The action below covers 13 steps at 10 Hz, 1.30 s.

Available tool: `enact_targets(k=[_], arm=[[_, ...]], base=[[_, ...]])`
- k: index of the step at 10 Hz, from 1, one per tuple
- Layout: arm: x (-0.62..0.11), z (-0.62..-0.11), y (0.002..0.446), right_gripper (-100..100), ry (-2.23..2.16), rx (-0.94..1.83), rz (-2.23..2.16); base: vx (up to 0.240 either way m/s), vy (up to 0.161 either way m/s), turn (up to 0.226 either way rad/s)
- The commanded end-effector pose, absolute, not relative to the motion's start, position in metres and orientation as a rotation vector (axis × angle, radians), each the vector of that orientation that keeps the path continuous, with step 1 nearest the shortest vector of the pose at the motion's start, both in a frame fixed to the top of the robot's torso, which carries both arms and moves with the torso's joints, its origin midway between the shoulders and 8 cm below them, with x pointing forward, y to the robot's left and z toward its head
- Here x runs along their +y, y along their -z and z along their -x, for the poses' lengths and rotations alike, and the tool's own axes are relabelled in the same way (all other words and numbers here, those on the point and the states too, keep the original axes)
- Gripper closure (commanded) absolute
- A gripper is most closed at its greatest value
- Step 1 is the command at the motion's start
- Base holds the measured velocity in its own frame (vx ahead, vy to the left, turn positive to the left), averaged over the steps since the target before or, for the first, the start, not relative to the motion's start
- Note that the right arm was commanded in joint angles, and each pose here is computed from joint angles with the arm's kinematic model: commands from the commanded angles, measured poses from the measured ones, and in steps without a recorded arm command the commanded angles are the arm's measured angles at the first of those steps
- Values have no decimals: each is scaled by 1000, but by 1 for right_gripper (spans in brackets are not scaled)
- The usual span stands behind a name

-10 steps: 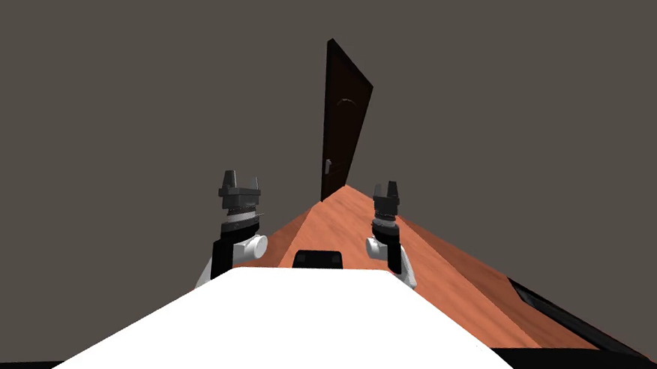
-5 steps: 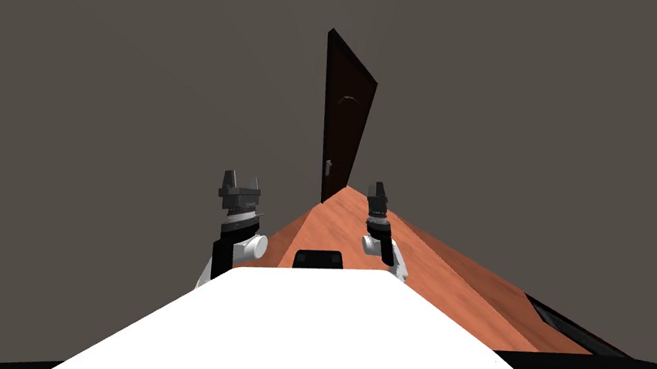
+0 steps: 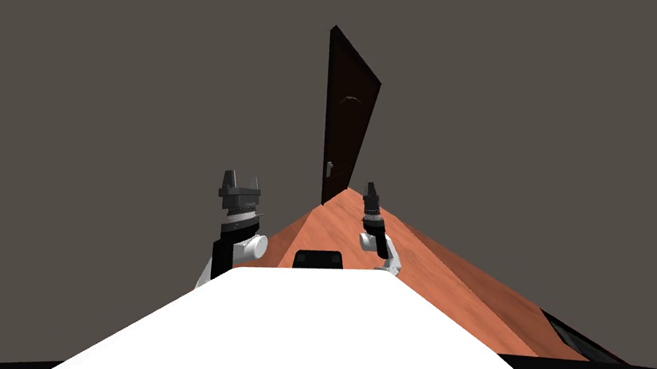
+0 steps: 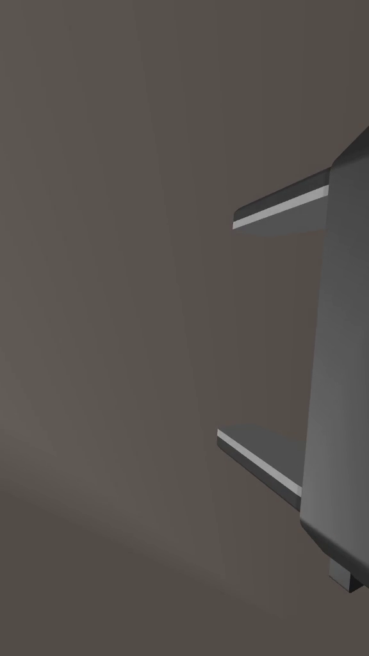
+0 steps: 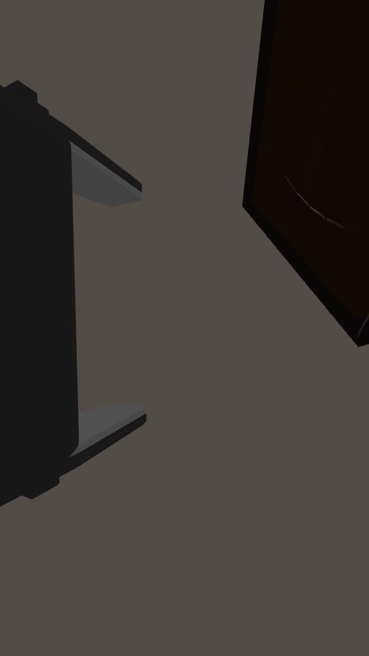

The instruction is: Pull the door open

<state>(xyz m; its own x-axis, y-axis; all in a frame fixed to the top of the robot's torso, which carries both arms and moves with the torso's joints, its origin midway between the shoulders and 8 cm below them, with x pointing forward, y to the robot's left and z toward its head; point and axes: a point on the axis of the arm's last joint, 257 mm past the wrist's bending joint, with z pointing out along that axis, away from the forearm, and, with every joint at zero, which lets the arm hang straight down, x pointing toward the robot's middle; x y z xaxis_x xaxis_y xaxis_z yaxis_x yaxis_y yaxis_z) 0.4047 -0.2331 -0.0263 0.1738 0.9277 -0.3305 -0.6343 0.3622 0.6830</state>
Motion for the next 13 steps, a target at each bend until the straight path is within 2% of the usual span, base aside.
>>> enact_targets(k=[1,13], arm=[[-228,-411,34,-100,-1141,828,-429],[-188,-471,106,-100,-983,1046,-310]], base=[[103,-48,43],[99,-52,60]])
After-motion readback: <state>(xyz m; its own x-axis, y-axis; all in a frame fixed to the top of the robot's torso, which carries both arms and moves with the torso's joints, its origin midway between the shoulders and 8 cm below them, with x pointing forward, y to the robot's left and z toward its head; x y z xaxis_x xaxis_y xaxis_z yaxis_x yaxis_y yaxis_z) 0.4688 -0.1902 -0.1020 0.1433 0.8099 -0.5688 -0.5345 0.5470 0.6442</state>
